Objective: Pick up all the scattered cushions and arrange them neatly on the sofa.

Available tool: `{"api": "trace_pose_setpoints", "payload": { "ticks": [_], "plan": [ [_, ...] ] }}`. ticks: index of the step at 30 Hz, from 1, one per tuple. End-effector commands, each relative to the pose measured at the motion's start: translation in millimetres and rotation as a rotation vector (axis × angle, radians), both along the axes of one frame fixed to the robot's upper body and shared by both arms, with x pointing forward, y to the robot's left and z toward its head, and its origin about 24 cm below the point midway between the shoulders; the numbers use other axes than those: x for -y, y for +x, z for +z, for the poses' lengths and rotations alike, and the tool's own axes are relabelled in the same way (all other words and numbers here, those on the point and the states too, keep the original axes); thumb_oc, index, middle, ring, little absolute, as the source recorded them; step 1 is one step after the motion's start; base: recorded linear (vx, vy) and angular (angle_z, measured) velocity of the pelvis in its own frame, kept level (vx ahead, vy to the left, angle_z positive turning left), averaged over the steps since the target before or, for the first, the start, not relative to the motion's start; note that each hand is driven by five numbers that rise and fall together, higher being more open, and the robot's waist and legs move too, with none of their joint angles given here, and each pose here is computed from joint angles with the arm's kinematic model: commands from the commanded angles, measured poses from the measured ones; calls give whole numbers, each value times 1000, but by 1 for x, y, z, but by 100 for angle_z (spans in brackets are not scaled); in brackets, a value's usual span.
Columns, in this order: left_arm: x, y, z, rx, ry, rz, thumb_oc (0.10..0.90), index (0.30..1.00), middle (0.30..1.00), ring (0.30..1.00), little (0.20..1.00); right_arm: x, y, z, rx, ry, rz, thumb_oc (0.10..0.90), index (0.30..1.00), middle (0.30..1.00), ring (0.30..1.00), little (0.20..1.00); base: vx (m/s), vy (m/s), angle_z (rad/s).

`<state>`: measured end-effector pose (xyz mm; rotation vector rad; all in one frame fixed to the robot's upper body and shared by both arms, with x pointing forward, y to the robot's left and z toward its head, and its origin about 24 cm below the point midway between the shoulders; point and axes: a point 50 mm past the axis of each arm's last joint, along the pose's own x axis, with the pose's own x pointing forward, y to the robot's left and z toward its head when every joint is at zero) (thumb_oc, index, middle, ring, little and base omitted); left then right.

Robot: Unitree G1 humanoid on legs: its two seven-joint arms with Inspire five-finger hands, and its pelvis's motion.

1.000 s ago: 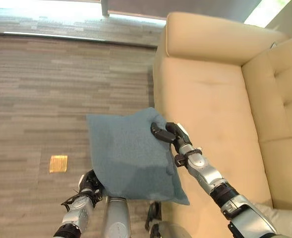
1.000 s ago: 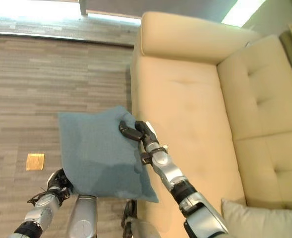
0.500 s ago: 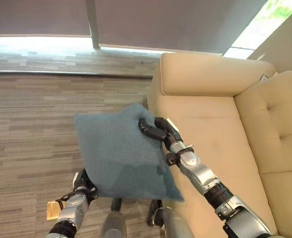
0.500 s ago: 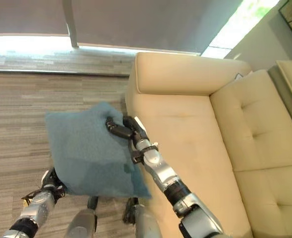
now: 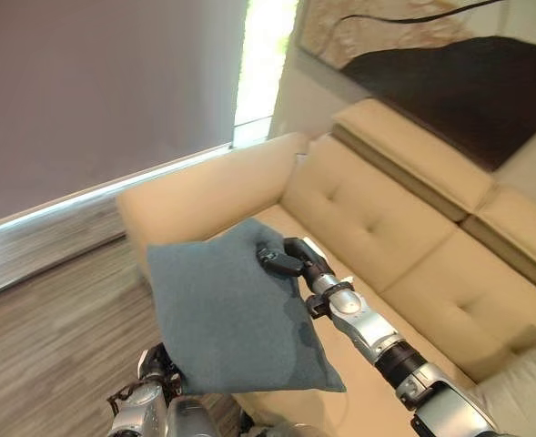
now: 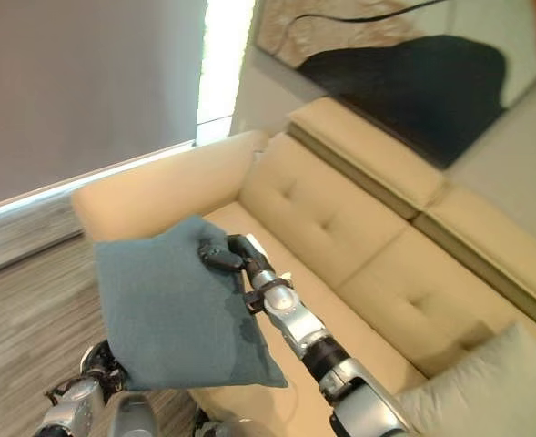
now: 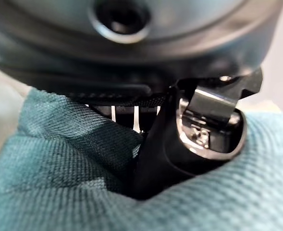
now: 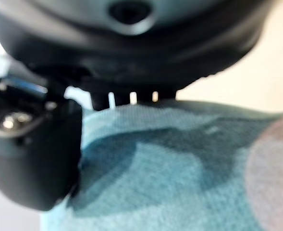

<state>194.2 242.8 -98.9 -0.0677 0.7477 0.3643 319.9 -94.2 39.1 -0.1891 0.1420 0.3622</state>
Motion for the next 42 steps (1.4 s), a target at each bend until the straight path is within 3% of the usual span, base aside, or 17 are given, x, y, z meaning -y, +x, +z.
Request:
{"api": "trace_pose_setpoints", "payload": {
  "ticks": [1,6,10,17,19,23,28,30,33,38,42],
  "plan": [
    [44,46,40,329,-109,-105,400,300,300,300,300,-47,-17,35,186,83,264,400,300,300,300,300,242,194,-207],
    [54,58,50,380,-102,-151,400,300,300,300,300,-15,-13,30,168,84,164,400,300,300,300,300,231,241,-205],
    [49,72,69,468,-69,-141,400,300,300,300,300,-1,-5,32,191,-14,125,400,300,300,300,300,165,133,-96],
    [21,102,120,661,57,-99,400,300,300,300,300,19,16,66,370,-248,81,400,300,300,300,300,92,-89,-78],
    [24,129,159,782,155,-145,400,300,300,300,300,35,30,93,465,-367,40,400,300,300,300,300,100,-168,-28],
    [26,147,197,908,212,-137,400,300,300,300,300,42,43,133,628,-523,-13,400,300,300,300,300,81,-206,3],
    [57,178,250,1039,255,-195,400,300,300,300,300,40,62,197,789,-584,-86,400,300,300,300,300,-53,-164,17],
    [63,182,264,1081,261,-201,400,300,300,300,300,36,63,214,837,-597,-92,400,300,300,300,300,-97,-111,6],
    [73,195,321,1222,339,-201,400,300,300,300,300,33,68,271,974,-641,-163,400,300,300,300,300,-80,-125,-5],
    [70,203,369,1300,402,-142,400,300,300,300,300,32,71,310,1044,-684,-229,400,300,300,300,300,14,-108,4],
    [63,200,443,1426,457,-12,400,300,300,300,300,40,65,363,1151,-842,-368,400,300,300,300,300,21,-74,14]
  ]
}}
